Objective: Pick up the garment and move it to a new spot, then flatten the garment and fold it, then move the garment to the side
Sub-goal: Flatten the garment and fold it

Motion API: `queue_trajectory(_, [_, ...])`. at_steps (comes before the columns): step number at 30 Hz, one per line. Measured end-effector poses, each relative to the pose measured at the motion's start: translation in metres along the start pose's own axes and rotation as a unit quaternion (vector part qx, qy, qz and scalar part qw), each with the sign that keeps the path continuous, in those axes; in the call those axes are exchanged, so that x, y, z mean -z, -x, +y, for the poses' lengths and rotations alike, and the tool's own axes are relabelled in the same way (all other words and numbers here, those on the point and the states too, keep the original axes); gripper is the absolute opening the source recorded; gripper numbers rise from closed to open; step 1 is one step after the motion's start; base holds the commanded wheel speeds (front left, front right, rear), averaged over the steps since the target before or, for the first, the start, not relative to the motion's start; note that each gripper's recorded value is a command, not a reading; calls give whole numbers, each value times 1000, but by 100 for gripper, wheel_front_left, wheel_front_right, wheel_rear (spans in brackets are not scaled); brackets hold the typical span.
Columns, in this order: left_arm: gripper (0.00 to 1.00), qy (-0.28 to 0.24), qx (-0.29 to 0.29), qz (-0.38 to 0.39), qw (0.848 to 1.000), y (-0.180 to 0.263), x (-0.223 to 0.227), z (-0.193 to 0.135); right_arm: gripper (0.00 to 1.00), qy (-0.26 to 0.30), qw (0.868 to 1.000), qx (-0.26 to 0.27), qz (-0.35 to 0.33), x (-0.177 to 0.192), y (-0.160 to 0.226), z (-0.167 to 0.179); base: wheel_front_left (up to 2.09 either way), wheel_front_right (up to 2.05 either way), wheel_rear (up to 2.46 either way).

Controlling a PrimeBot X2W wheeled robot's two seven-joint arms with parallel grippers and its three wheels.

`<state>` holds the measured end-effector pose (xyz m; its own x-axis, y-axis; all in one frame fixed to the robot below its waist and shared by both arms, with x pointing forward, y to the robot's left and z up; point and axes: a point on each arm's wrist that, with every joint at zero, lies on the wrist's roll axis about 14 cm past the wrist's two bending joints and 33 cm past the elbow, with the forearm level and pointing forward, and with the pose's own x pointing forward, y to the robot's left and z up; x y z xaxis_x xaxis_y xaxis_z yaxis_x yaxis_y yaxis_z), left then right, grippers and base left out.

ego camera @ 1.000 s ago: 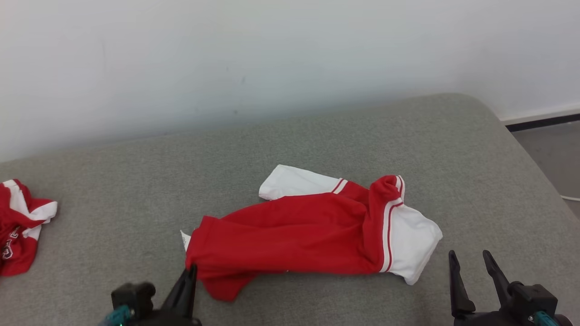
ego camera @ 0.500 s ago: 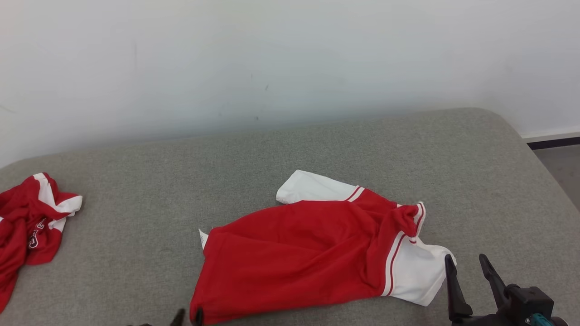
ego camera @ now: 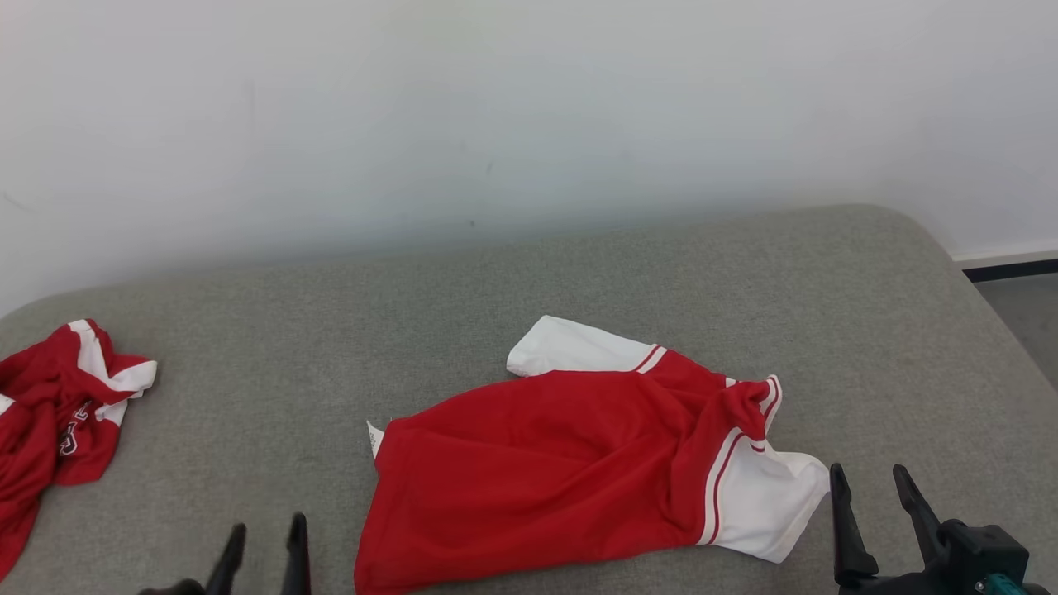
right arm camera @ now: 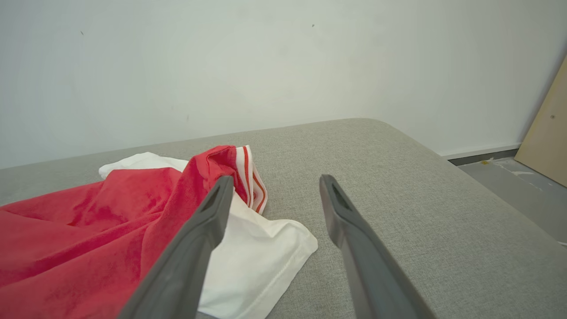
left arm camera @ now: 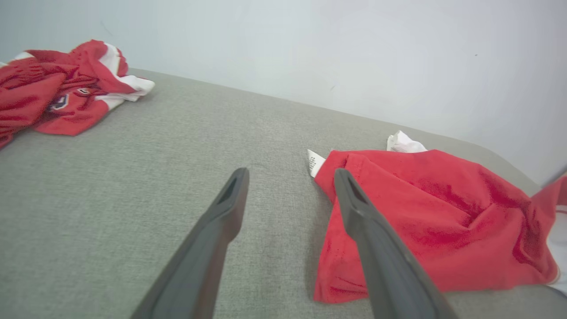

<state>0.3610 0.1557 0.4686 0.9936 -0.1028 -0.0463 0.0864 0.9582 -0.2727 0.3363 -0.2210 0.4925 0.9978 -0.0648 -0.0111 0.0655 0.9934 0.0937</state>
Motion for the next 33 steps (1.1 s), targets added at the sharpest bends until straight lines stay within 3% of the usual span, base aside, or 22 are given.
queue_trajectory(9, [100, -37, -19, -101, 994, 17, -60, 11, 100, -1, 1000, 1, -9, -4, 2, -1, 0, 0, 0])
queue_trajectory(21, [100, -46, -51, -92, 993, 45, -49, 27, 100, 42, 996, -82, -12, -6, 10, 52, 0, 0, 0])
queue_trajectory(33, [100, -45, -57, -78, 994, 48, -39, 30, 100, 49, 993, -103, -7, -3, 19, 65, 0, 0, 0])
